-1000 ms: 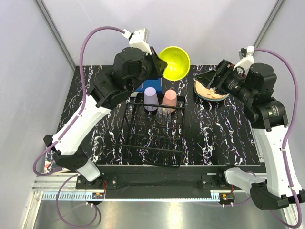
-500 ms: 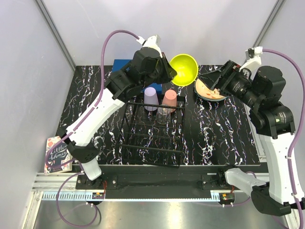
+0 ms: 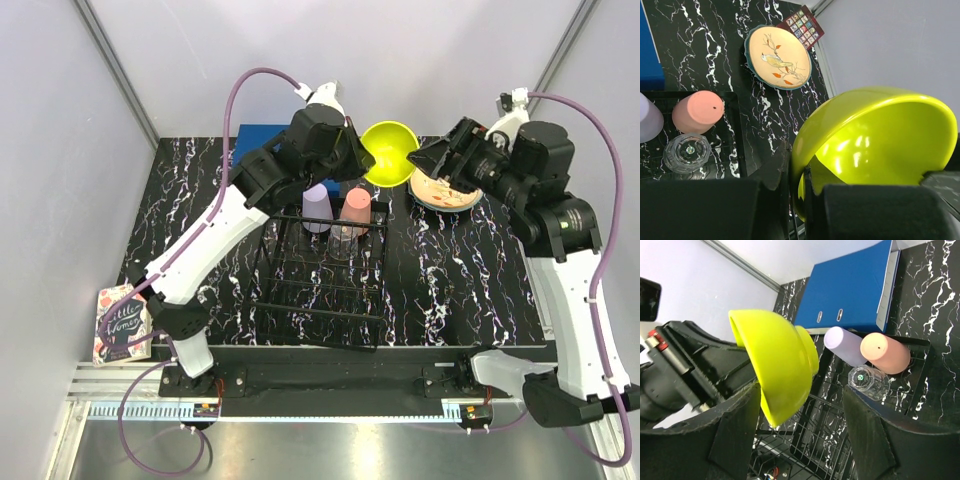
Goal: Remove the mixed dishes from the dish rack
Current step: Place the bowl at the center of the board.
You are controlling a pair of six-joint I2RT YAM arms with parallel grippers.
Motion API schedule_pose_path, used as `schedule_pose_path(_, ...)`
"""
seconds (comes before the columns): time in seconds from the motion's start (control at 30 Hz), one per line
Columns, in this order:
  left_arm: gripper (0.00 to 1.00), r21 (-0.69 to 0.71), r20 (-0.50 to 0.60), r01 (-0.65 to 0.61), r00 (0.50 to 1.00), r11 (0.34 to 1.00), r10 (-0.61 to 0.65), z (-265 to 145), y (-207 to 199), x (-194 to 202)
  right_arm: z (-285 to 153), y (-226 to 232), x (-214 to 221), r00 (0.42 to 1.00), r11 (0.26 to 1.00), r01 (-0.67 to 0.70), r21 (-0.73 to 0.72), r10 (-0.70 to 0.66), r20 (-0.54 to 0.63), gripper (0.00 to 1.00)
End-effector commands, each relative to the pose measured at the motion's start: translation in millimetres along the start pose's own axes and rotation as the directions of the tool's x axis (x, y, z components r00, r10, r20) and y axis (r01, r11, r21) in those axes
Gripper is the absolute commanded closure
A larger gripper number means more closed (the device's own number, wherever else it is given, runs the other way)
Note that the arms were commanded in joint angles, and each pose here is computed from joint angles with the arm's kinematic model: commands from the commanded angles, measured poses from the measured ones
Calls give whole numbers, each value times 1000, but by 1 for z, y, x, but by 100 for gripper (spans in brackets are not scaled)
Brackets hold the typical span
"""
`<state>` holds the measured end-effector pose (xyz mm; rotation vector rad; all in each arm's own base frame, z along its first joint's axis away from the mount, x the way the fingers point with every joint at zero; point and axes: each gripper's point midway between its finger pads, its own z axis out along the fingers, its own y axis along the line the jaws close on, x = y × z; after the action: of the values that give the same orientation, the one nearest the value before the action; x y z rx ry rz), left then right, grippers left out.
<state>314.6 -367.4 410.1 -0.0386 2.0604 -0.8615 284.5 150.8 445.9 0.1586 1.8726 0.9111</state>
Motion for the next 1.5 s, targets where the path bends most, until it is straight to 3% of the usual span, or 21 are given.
schedule_pose_path(0.0,100,59,27,15,999,998,-17,0,-19,-6,5,7,-1,999,999,46,-23,-47,-14,27)
schedule_pose_path(0.1,100,68,17,12,1000,998,-13,1,-23,0,16,-2,7,996,998,56,10,-55,-68,27)
schedule_pose_path(0.17,100,76,12,-4,1000,997,3,0,-28,4,22,-9,12,994,997,62,39,-58,-93,35)
schedule_pose_path(0.2,100,76,12,-11,1000,997,10,-1,-28,5,24,-13,13,993,996,68,54,-63,-100,57)
schedule_pose_path(0.23,100,69,20,-19,1000,997,17,-3,-27,5,25,-16,14,993,995,69,68,-62,-102,68)
schedule_pose_path(0.3,100,72,26,-30,999,997,28,-8,-28,4,26,-23,15,992,992,75,102,-64,-110,86)
schedule_pose_path(0.4,100,74,49,-51,998,996,48,-19,-27,-3,30,-32,16,990,986,81,144,-63,-130,100)
schedule_pose_path(0.5,100,89,88,-69,994,994,61,-34,-29,-16,32,-34,11,991,982,86,166,-66,-120,100)
schedule_pose_path(0.53,90,86,103,-81,992,993,72,-38,-28,-20,31,-37,6,992,978,86,193,-67,-103,100)
schedule_pose_path(0.6,63,80,159,-82,985,993,69,-57,-26,-35,23,-31,-13,995,972,96,216,-87,-53,100)
schedule_pose_path(0.63,37,70,182,-89,980,994,75,-64,-23,-41,26,-38,-22,995,958,101,268,-97,-29,100)
schedule_pose_path(0.67,20,53,203,-88,976,995,75,-68,-17,-45,24,-39,-32,994,950,110,292,-112,-9,100)
schedule_pose_path(0.73,1,34,278,-74,959,997,62,-98,-6,-65,25,-41,-55,994,941,86,327,-102,33,100)
schedule_pose_path(0.9,1,32,347,-74,936,997,58,-142,19,-74,44,-97,-92,990,920,-136,367,109,95,100)
schedule_pose_path(1.03,1,42,376,-84,924,996,62,-175,35,-72,58,-188,-121,945,817,-326,475,270,184,100)
schedule_pose_path(1.1,1,49,389,-87,919,995,62,-191,45,-69,43,-225,-141,931,745,-362,560,256,260,100)
schedule_pose_path(1.23,1,51,397,-109,914,993,80,-211,61,-59,35,-308,-125,941,590,-335,735,243,235,100)
schedule_pose_path(1.33,1,31,399,-117,912,993,95,-217,75,-51,25,-350,-86,945,473,-290,832,277,172,100)
schedule_pose_path(1.4,1,18,387,-131,915,991,114,-213,82,-43,24,-370,-62,942,431,-278,858,299,155,100)
schedule_pose_path(1.47,1,16,379,-139,917,990,122,-212,86,-37,17,-369,-61,939,436,-306,846,285,193,100)
